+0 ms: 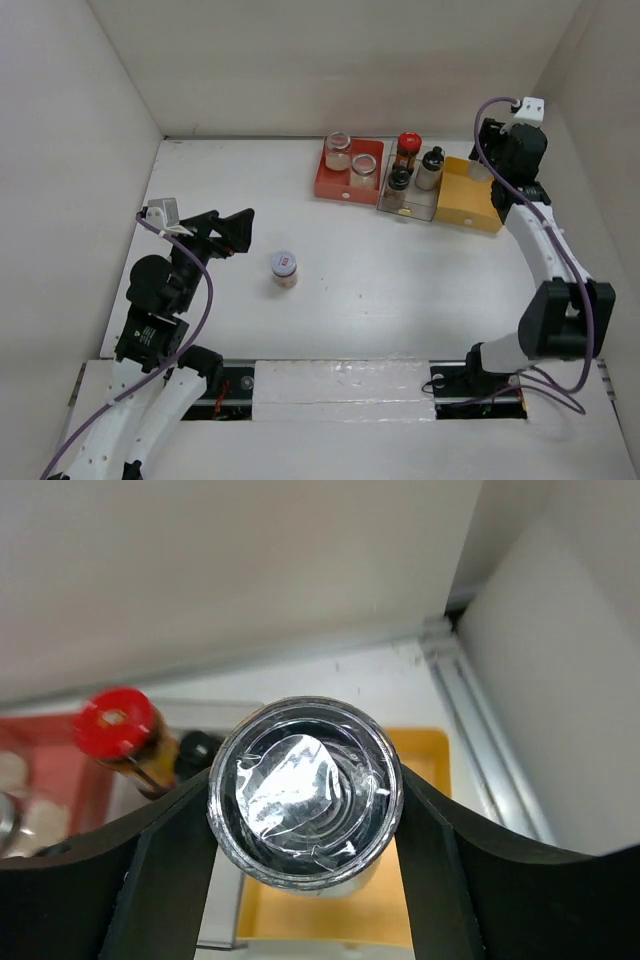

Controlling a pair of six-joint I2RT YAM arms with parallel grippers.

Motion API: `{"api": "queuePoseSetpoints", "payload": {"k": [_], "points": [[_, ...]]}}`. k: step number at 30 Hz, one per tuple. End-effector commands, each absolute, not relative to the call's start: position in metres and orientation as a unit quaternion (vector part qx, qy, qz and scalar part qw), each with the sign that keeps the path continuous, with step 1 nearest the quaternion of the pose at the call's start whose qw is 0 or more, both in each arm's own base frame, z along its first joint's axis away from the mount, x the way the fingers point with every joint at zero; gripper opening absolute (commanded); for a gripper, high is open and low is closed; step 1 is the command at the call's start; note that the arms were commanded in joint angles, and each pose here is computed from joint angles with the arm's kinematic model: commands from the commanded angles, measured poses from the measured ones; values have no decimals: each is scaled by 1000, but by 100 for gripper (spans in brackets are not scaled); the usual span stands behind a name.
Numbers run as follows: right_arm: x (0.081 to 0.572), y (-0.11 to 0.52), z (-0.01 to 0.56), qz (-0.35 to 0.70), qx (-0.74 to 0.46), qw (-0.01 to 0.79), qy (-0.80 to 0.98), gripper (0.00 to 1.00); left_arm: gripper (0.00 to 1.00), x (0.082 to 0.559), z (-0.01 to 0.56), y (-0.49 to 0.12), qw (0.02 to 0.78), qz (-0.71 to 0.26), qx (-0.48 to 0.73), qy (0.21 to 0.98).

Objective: Organize the condiment bottles

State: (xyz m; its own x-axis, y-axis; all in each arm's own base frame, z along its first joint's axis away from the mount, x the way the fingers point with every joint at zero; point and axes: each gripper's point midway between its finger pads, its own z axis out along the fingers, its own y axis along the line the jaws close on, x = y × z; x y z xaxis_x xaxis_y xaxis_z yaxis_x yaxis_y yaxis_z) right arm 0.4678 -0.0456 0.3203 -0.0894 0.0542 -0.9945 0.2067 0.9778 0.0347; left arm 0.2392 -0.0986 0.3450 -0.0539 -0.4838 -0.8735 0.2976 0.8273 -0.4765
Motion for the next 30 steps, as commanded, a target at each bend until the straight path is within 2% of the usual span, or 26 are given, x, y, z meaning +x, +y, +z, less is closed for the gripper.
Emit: {"api": "queuePoseSetpoints", "payload": {"k": [1, 19, 23, 24, 26, 28, 30], "points": [[498, -57, 321, -18, 94, 693, 714, 47, 99, 235, 371, -97, 705, -292, -63, 643], [582, -54, 226, 22, 70, 658, 749, 49, 99, 242, 364, -99, 698, -285, -60, 654], [592, -47, 209, 21, 70, 644, 761, 63, 99, 242, 364, -99, 698, -285, -60, 654], [592, -41, 209, 24, 67, 644, 762, 72, 99, 242, 364, -99, 698, -285, -60, 654], [589, -39, 211, 28, 64, 644, 762, 82, 99, 242, 364, -99, 698, -285, -60, 654], [582, -37, 218, 22, 67, 648, 759, 93, 99, 244, 362, -100, 696, -284, -60, 657], [568, -40, 252, 6, 79, 668, 740, 97, 99, 244, 362, -100, 696, -284, -60, 657]]}}
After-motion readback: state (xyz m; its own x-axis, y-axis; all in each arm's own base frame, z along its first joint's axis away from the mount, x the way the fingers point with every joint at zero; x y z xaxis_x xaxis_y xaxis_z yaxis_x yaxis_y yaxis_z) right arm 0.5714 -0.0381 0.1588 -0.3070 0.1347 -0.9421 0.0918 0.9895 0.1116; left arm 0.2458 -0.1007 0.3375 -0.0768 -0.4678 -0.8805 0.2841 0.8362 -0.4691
